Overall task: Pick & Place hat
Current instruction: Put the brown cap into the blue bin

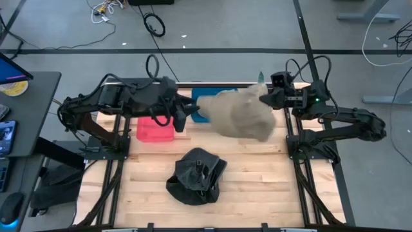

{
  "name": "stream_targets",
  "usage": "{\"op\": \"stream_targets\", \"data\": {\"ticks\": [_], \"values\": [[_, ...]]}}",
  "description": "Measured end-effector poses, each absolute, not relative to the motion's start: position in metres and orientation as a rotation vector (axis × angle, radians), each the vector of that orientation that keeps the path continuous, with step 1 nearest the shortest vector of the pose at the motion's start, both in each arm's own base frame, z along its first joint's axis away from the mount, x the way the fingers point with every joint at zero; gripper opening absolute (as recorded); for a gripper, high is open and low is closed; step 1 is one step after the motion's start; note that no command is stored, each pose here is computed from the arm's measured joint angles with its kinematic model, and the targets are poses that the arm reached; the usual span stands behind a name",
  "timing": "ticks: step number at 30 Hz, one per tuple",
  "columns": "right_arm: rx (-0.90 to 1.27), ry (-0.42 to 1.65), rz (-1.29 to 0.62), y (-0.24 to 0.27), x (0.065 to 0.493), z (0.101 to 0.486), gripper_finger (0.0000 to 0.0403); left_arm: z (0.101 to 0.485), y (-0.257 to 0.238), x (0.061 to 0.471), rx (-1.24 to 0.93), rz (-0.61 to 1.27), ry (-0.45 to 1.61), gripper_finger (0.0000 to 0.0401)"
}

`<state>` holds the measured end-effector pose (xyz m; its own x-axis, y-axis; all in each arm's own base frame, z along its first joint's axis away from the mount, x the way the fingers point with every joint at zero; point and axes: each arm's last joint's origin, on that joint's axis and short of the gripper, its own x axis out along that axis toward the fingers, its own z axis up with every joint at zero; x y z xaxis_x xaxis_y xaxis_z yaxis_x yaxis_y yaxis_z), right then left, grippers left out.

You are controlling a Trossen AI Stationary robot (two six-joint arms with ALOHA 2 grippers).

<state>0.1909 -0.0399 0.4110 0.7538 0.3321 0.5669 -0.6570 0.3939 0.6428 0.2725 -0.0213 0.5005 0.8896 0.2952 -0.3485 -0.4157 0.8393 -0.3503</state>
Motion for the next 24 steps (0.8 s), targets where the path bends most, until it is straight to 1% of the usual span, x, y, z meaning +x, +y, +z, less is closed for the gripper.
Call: {"op": "stream_targets", "data": {"ticks": [4, 8, 11, 16, 20, 24], "values": [[0.994, -0.376, 0.624, -0.043, 0.187, 0.412, 0.0001, 0.495, -0.021, 0.270, -0.422, 0.419, 0.340, 0.0207], [1.032, -0.334, 0.549, -0.050, 0.190, 0.406, 0.0001, 0.491, -0.022, 0.268, -0.406, 0.436, 0.378, 0.0222], [1.062, -0.273, 0.458, -0.058, 0.197, 0.396, 0.0001, 0.489, -0.022, 0.267, -0.396, 0.447, 0.397, 0.0221], [1.103, -0.202, 0.329, -0.072, 0.210, 0.380, 0.0000, 0.487, -0.022, 0.265, -0.379, 0.468, 0.422, 0.0207], [1.129, -0.180, 0.283, -0.081, 0.221, 0.371, 0.0000, 0.485, -0.021, 0.263, -0.360, 0.493, 0.446, 0.0195], [1.130, -0.162, 0.256, -0.090, 0.235, 0.376, 0.0000, 0.484, -0.021, 0.262, -0.345, 0.512, 0.454, 0.0187]]}}
